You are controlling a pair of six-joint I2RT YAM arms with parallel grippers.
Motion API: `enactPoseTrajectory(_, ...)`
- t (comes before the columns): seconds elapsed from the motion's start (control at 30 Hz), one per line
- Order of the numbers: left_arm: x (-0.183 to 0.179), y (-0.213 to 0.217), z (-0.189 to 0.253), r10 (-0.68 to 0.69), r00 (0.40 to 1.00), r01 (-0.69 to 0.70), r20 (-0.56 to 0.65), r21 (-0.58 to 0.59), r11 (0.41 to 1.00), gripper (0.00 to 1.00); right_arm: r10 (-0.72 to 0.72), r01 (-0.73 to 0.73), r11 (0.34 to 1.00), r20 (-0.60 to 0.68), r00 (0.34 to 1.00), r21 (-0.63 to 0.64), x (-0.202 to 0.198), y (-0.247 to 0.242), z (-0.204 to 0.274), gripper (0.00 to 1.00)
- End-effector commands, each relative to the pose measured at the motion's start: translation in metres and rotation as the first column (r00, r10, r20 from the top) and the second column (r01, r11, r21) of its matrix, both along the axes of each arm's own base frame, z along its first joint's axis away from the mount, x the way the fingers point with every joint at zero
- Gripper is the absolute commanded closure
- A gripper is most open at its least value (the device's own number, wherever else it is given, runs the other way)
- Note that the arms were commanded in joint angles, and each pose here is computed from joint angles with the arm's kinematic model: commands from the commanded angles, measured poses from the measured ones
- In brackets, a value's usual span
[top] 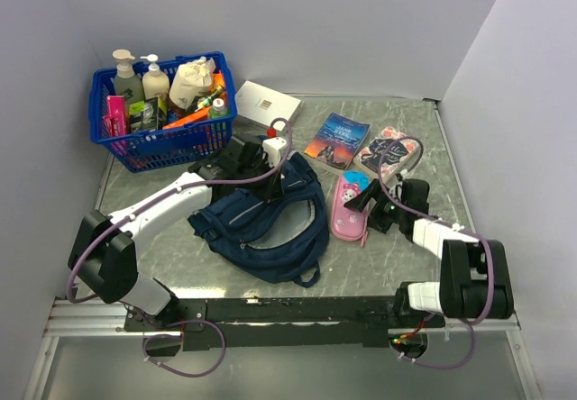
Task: Pack the student bag
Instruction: Pick up the stationery from the center of the board.
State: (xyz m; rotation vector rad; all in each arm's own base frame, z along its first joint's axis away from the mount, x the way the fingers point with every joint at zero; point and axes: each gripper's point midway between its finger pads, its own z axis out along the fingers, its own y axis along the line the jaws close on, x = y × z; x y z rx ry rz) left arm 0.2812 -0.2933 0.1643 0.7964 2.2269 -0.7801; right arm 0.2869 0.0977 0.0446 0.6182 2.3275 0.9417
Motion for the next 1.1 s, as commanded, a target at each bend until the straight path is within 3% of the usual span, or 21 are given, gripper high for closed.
enactPoseTrajectory(0.0, 0.03, 0.014, 0.006, 0.102, 0.992, -0.103, 0.079, 0.009, 0.995, 0.99, 0.039, -0.043, 0.997, 0.057, 0.998, 0.067, -0.008, 0.018, 0.017, 0.0)
enactPoseTrajectory(0.23, 0.032, 0.012, 0.003, 0.1, 0.993, -0.101, 0.069, 0.007, 0.995, 0.99, 0.083, -0.115, 0.982, 0.203, 0.976, 0.151, 0.003, 0.048, 0.043, 0.02)
enactPoseTrajectory(0.33, 0.032, 0.011, 0.003, 0.097, 0.993, -0.097, 0.068, 0.008, 0.995, 0.99, 0.094, -0.141, 0.978, 0.272, 0.958, 0.157, 0.013, 0.056, 0.057, 0.07)
enactPoseTrajectory(0.5, 0.03, 0.012, 0.0, 0.093, 0.994, -0.094, 0.061, 0.013, 0.996, 0.99, 0.1, -0.149, 0.98, 0.325, 0.94, 0.132, 0.021, 0.065, 0.064, 0.24)
enactPoseTrajectory(0.63, 0.028, 0.012, -0.001, 0.088, 0.994, -0.089, 0.058, 0.013, 0.996, 0.99, 0.106, -0.188, 0.963, 0.374, 0.921, 0.19, 0.024, 0.075, 0.074, 0.38)
enactPoseTrajectory(0.73, 0.028, 0.012, 0.0, 0.086, 0.995, -0.087, 0.06, 0.01, 0.996, 0.99, 0.131, -0.233, 0.944, 0.383, 0.915, 0.234, 0.017, 0.086, 0.076, 0.4)
enactPoseTrajectory(0.9, 0.027, 0.012, -0.001, 0.085, 0.995, -0.085, 0.054, 0.01, 0.996, 0.99, 0.174, -0.253, 0.947, 0.348, 0.921, 0.196, 0.021, 0.096, 0.068, 0.44)
enactPoseTrajectory(1.03, 0.027, 0.013, 0.0, 0.089, 0.994, -0.089, 0.06, 0.011, 0.996, 0.99, 0.166, -0.221, 0.965, 0.321, 0.932, 0.143, 0.022, 0.09, 0.062, 0.67)
enactPoseTrajectory(1.07, 0.027, 0.014, 0.0, 0.091, 0.994, -0.092, 0.063, 0.012, 0.996, 0.99, 0.162, -0.217, 0.969, 0.355, 0.921, 0.121, 0.024, 0.087, 0.075, 0.69)
